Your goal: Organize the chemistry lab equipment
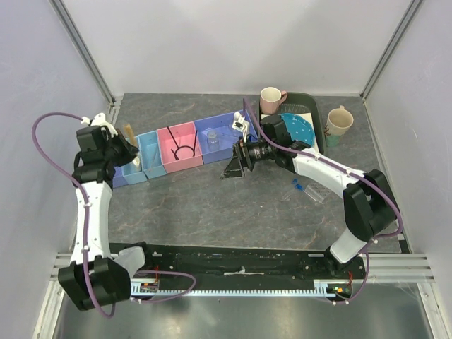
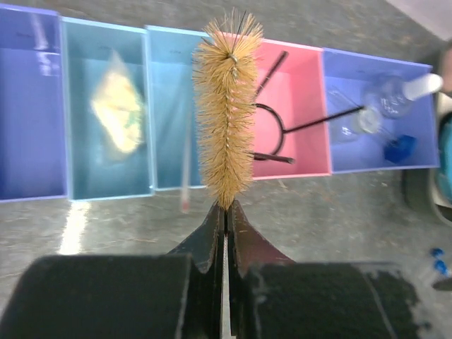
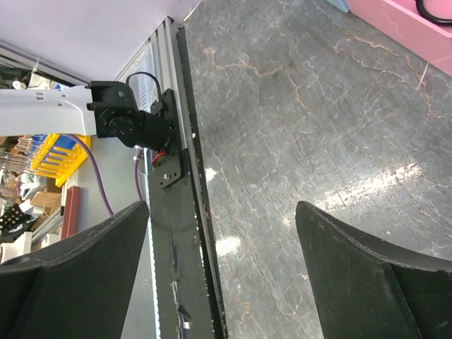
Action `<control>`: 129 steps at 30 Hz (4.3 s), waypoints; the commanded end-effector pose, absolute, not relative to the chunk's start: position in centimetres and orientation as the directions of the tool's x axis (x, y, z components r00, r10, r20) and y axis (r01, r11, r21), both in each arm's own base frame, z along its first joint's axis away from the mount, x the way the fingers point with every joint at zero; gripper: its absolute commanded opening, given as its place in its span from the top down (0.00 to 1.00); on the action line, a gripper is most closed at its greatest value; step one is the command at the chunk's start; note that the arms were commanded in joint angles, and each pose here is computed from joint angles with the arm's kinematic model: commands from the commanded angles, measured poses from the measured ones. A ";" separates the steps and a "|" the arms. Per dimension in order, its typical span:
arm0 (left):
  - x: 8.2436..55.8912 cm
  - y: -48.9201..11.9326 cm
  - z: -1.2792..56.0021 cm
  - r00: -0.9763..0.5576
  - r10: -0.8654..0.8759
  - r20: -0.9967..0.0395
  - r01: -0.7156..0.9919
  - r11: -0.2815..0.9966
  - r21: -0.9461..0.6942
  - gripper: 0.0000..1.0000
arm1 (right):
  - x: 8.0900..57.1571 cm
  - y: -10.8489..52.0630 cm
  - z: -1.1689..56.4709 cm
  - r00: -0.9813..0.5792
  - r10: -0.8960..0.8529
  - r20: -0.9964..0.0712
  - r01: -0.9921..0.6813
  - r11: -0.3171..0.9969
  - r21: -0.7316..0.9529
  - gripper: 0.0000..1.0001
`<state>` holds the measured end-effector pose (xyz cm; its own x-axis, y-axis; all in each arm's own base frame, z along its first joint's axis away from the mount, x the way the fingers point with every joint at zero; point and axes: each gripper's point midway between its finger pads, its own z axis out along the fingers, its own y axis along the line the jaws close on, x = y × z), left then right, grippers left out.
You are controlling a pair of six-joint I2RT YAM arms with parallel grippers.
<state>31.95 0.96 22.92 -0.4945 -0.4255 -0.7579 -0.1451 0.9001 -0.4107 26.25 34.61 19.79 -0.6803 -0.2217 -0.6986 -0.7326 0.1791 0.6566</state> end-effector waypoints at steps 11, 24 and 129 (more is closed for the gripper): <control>35.0 11.8 16.8 -0.722 -0.194 -0.664 -0.283 0.959 0.027 0.98 | 26.7 34.0 21.8 -0.522 -0.271 -0.809 -0.853 0.160 0.497 0.04; 36.8 16.2 11.9 -0.821 -0.215 -0.529 -0.323 0.939 0.120 0.98 | 27.0 33.5 21.5 -0.490 -0.298 -0.819 -0.872 0.167 0.461 0.03; 24.9 -23.9 25.8 -0.634 -0.230 -0.739 0.509 0.594 -0.622 0.04 | 25.0 7.8 6.3 -0.647 -0.683 -0.337 -0.724 0.689 -0.007 0.52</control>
